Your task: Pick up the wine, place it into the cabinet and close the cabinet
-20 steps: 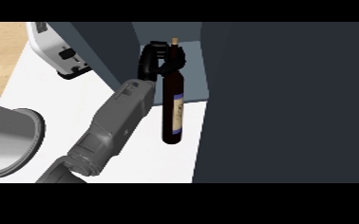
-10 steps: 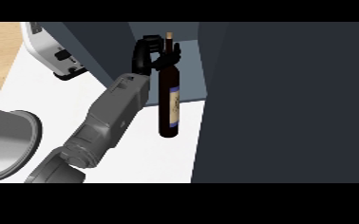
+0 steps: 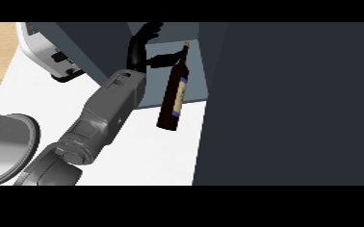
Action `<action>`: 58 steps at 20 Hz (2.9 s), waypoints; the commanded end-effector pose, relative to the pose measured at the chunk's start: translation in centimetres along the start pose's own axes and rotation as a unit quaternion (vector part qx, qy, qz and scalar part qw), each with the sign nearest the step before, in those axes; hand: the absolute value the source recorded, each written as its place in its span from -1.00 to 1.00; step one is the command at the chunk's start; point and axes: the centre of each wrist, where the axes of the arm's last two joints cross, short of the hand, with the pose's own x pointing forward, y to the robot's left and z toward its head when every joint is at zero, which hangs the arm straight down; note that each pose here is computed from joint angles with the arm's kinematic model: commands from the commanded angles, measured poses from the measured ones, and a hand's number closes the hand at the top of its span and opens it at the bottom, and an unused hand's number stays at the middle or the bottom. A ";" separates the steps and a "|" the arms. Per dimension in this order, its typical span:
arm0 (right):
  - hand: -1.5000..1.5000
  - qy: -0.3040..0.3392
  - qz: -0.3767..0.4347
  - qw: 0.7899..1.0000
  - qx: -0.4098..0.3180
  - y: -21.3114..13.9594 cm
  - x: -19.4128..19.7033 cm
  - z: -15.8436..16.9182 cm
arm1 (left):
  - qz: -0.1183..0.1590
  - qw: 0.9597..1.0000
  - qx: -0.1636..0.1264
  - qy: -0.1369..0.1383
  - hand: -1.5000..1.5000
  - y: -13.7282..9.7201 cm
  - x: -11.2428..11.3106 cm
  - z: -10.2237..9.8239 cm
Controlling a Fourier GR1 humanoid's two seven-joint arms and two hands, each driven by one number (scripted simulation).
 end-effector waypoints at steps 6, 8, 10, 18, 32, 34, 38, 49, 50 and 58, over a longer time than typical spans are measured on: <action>-1.00 -0.006 -0.053 0.999 0.009 0.0 3.0 1.1 | 0.030 0.999 -0.012 -0.028 -1.00 1.4 2.4 -2.1; -1.00 -0.011 -0.045 0.999 0.011 -0.2 3.0 1.0 | 0.061 0.997 -0.030 -0.029 -1.00 0.6 2.5 -1.8; -1.00 -0.016 -0.045 0.999 0.012 0.1 2.6 1.0 | 0.090 0.995 -0.027 -0.037 -1.00 -0.4 2.4 -1.2; -1.00 -0.016 -0.033 0.999 0.016 -0.5 4.0 1.3 | 0.196 0.975 -0.081 -0.065 1.00 -2.6 3.7 -0.7; -1.00 0.010 -0.036 0.999 -0.011 -0.8 5.4 1.7 | 0.224 0.965 -0.128 -0.057 -1.00 -3.5 4.8 -0.5; -1.00 0.002 -0.032 0.999 -0.030 -0.7 4.8 2.0 | 0.226 0.963 -0.132 -0.059 -1.00 -3.5 5.0 -0.5; -1.00 0.000 -0.032 0.999 -0.032 -0.8 5.5 2.1 | 0.252 0.954 -0.155 -0.056 -1.00 -3.3 3.4 0.6; -1.00 0.025 -0.027 0.998 -0.047 -1.1 4.6 2.1 | 0.306 0.932 -0.192 -0.034 -1.00 -3.2 0.4 5.8; -1.00 0.016 -0.019 0.999 -0.042 -1.2 5.1 2.2 | 0.316 0.926 -0.203 -0.042 -1.00 -3.6 1.4 5.9; -1.00 0.014 -0.018 0.999 -0.047 -1.2 6.0 2.2 | 0.316 0.927 -0.200 -0.021 -1.00 -1.5 -1.5 12.0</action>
